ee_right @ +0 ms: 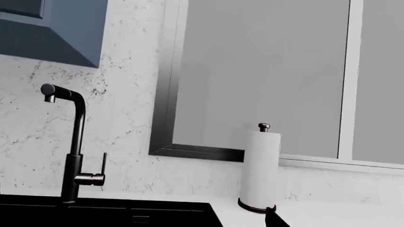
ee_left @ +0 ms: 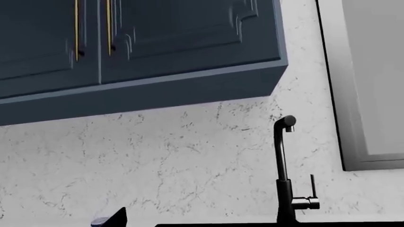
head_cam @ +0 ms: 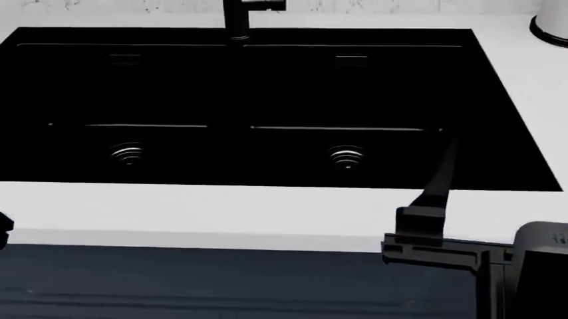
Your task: Turn the sink spout to the right.
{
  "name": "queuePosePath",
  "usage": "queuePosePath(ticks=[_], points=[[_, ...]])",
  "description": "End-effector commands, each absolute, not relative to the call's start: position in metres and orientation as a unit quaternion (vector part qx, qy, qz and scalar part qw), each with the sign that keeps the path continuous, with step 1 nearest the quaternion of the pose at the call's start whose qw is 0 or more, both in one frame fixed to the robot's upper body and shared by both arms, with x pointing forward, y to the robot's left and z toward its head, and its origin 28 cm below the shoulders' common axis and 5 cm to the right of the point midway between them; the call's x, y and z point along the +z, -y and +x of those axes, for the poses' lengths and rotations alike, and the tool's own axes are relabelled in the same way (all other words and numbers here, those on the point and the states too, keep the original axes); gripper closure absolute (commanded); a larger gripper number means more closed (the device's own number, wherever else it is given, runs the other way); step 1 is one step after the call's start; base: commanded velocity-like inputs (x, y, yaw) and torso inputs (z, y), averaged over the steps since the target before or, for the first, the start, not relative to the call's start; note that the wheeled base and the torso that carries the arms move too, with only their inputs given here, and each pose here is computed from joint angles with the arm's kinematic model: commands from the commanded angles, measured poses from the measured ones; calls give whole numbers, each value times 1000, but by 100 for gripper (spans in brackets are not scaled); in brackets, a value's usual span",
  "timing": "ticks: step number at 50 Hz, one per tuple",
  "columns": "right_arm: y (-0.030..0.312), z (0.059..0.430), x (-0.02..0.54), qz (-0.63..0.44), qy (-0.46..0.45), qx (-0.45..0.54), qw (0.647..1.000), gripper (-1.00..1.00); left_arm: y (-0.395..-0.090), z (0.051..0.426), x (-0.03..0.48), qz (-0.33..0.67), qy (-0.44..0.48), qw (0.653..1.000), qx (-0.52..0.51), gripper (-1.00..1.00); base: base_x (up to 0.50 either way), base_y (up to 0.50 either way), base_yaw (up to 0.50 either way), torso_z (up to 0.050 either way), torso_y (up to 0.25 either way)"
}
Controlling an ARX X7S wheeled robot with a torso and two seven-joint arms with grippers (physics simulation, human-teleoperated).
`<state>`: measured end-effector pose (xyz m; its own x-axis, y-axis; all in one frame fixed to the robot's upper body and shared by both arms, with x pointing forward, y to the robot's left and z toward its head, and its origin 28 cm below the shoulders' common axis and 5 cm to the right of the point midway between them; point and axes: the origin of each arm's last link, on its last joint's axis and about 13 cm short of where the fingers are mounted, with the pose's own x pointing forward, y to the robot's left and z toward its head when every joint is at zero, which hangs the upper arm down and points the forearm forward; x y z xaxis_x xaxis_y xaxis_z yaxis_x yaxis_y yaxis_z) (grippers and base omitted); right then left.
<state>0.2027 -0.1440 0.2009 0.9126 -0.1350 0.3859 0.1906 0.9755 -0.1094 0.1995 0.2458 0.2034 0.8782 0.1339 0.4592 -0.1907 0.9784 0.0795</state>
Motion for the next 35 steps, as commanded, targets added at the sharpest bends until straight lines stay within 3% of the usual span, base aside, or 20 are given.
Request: queuePosePath(ticks=[1, 35], points=[[144, 202, 200, -75, 191, -81, 975, -100, -246, 200, 204, 62, 232, 967, 83, -100, 355, 184, 0, 0, 0], [147, 201, 199, -70, 190, -91, 975, -100, -249, 200, 206, 61, 231, 967, 89, -100, 303, 288, 0, 0, 0]])
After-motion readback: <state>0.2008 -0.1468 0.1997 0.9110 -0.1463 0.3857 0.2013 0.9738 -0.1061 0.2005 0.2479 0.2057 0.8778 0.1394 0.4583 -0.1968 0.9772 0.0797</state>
